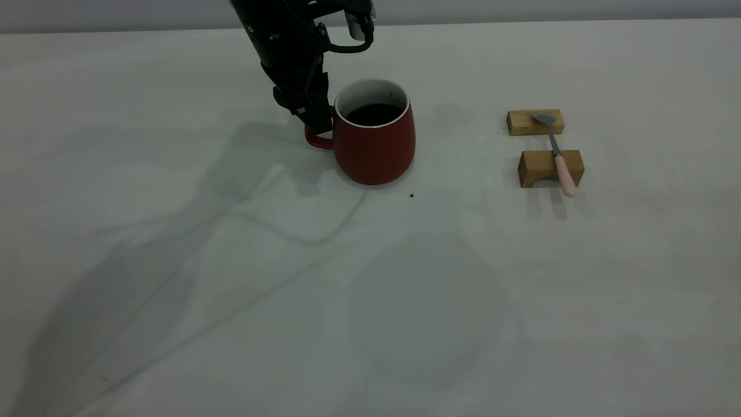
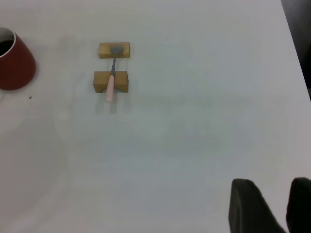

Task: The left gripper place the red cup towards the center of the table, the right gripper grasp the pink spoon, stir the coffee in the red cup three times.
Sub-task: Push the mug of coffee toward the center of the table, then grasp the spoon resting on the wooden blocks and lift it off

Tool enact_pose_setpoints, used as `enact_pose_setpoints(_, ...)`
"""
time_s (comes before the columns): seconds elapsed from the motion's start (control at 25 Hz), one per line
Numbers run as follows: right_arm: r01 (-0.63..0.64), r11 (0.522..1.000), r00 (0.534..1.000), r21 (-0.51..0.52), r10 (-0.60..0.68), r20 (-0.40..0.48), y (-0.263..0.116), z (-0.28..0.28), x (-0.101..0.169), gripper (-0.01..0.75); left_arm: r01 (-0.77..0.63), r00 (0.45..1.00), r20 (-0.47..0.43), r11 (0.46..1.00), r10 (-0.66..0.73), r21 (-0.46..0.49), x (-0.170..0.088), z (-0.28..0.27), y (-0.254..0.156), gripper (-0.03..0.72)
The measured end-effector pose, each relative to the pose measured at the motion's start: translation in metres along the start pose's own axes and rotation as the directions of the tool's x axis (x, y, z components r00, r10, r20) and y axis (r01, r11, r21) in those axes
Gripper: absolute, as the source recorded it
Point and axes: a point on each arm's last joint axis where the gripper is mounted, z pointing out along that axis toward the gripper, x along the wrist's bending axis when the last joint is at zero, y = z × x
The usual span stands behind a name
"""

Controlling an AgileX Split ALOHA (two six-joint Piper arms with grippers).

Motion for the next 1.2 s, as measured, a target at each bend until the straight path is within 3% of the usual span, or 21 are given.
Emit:
enact_pose_setpoints(0.28, 0.000, 1.000, 1.000, 0.000, 0.000, 0.000, 0.000, 0.000, 0.000, 0.237, -0.009, 1.000, -0.027, 0.995, 0.011, 0.098, 0.008, -0.003, -0.018, 0.355)
enact_pose_setpoints(0.6, 0.000, 1.000, 1.000, 0.000, 0.000, 0.000, 0.000, 0.000, 0.000, 0.237, 0.010, 1.000, 0.021, 0.985, -0.014, 0.173, 0.009, -0.015, -0.032, 0.355)
enact_pose_setpoints(0.88, 0.000, 1.000, 1.000, 0.000, 0.000, 0.000, 0.000, 0.000, 0.000, 0.237, 0.162, 0.987, -0.060, 0.962, -0.152, 0.221, 0.006, -0.132, -0.031, 0.355)
enact_pose_setpoints(1.04, 0.000, 1.000, 1.000, 0.000, 0.000, 0.000, 0.000, 0.000, 0.000, 0.237, 0.331, 0.931, -0.200, 0.937, -0.305, 0.111, -0.005, -0.225, -0.034, 0.355)
enact_pose_setpoints(1.2, 0.000, 1.000, 1.000, 0.000, 0.000, 0.000, 0.000, 0.000, 0.000, 0.237, 0.533, 0.781, -0.326, 0.841, -0.532, -0.095, -0.027, -0.313, -0.044, 0.355)
